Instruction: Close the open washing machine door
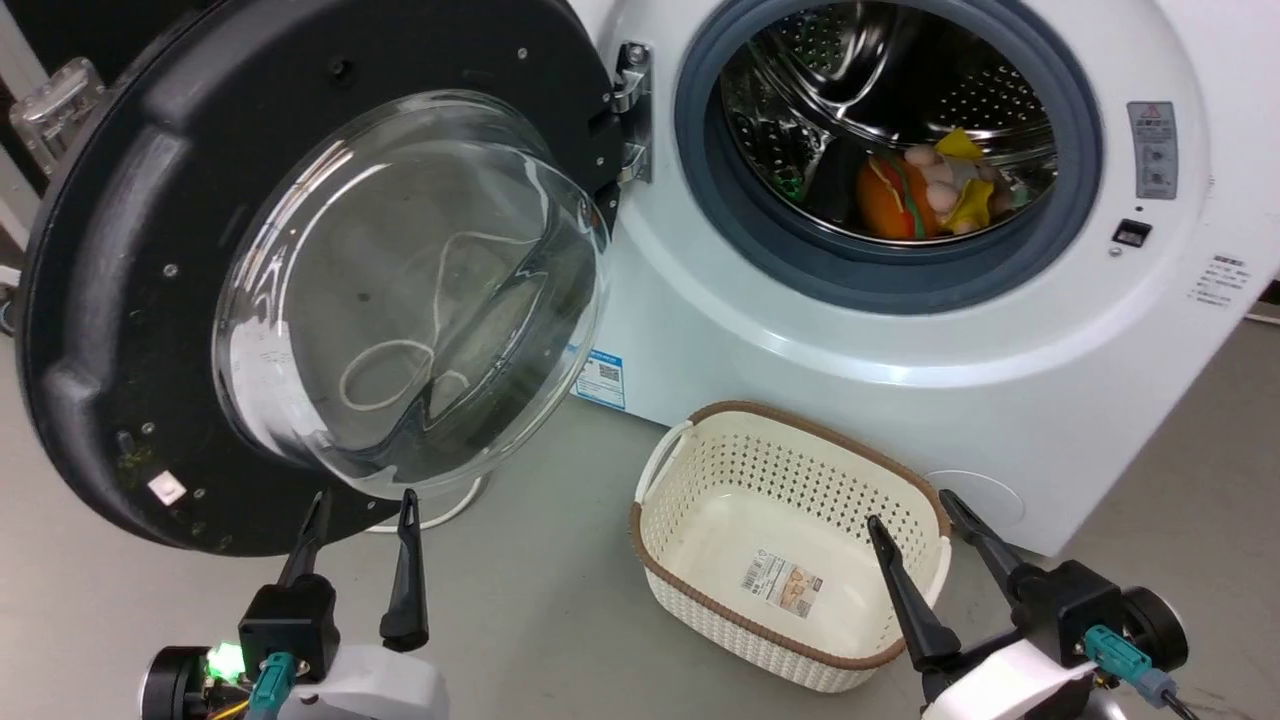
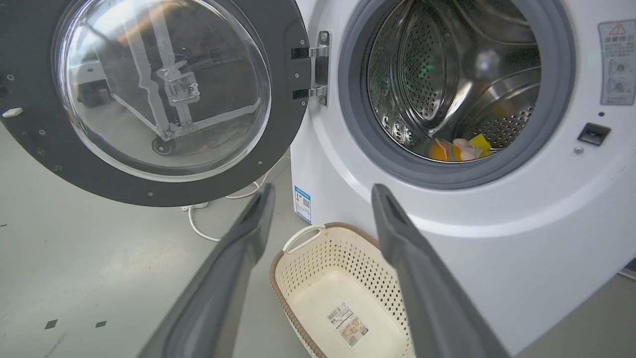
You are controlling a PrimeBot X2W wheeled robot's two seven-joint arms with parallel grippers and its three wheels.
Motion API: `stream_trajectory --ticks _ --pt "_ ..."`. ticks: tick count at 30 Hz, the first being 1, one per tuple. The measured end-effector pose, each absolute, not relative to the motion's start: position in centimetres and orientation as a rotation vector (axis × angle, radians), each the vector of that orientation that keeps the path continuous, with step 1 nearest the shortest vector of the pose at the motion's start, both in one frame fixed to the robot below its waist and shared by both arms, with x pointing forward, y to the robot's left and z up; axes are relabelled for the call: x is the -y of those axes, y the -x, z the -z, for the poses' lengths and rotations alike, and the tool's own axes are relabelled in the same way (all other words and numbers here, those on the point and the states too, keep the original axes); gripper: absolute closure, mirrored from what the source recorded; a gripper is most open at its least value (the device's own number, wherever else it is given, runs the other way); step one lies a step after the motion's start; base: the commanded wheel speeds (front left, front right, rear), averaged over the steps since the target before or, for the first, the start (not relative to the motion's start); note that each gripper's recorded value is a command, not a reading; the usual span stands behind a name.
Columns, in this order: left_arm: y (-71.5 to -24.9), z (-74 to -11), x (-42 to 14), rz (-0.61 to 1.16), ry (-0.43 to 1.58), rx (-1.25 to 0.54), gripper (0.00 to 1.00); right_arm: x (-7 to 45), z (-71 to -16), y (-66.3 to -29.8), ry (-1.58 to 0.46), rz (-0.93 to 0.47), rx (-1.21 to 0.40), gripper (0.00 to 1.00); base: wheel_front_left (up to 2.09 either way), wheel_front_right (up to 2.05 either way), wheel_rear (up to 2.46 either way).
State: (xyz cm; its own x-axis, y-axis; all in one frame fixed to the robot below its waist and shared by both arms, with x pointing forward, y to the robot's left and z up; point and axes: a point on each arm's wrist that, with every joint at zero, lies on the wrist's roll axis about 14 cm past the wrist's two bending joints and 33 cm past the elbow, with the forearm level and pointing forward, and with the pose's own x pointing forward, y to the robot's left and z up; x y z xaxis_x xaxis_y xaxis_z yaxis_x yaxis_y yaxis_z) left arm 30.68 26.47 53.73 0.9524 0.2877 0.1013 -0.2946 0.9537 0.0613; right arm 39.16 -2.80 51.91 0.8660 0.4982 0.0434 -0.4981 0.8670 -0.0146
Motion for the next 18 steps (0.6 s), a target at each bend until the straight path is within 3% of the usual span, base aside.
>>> stream_trajectory --ticks 11,18 --pt "-29.1 -57.0 -29.3 -0.358 -0.078 0.201 1.0 1.3 -51.6 -39.4 -0.008 -0.565 0.051 0.0 0.0 0.0 0.0" --pt "-29.3 -63.5 -34.5 -0.449 -0.067 0.405 1.0 0.7 -49.9 -40.2 -0.005 -0.592 0.024 0.0 0.0 0.0 0.0"
